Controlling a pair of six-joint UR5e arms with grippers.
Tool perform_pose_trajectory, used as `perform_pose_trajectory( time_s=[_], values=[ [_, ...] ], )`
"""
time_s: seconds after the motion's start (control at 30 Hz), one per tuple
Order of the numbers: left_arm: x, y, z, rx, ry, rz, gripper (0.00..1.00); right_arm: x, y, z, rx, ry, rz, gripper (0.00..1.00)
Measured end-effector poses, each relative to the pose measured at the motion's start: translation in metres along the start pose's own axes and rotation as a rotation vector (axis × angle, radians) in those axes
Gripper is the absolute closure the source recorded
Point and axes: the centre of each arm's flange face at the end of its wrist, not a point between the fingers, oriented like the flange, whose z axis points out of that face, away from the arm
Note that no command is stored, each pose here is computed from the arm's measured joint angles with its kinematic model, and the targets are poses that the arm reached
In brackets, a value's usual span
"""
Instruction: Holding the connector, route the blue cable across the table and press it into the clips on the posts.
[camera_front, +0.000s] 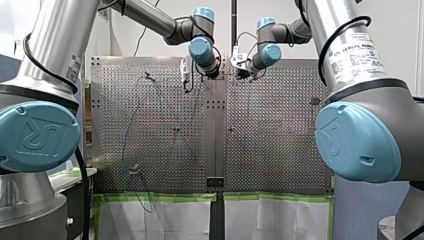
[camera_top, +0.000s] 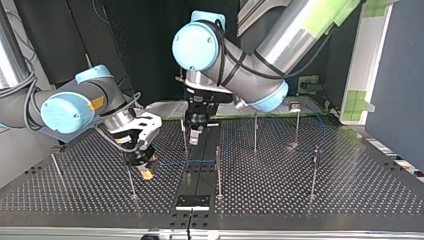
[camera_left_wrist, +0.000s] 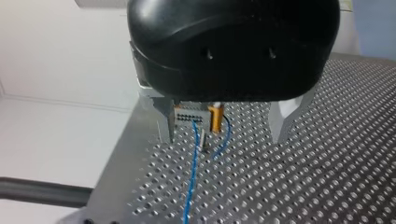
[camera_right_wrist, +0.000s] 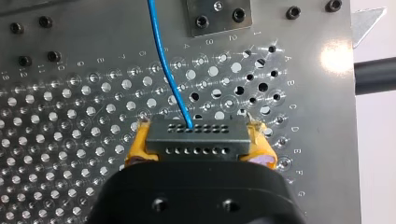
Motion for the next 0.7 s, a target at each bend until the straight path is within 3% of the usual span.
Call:
perform_pose_trajectory(
  time_s=[0.2,0.53,0.7],
  values=[
    [0.004,-0.005,0.019,-0.012,0.006,0.005,0.00,0.000,0.000,0.000,0.001,0.000,0.000,1.00],
    [-0.036,-0.009,0.035,-0.031,-0.074,-0.033,0.00,0.000,0.000,0.000,0.000,0.000,0.000,1.00],
    [-0.032,-0.009,0.042,-0.030,-0.069,-0.030,0.00,0.000,0.000,0.000,0.000,0.000,0.001,1.00]
  ],
)
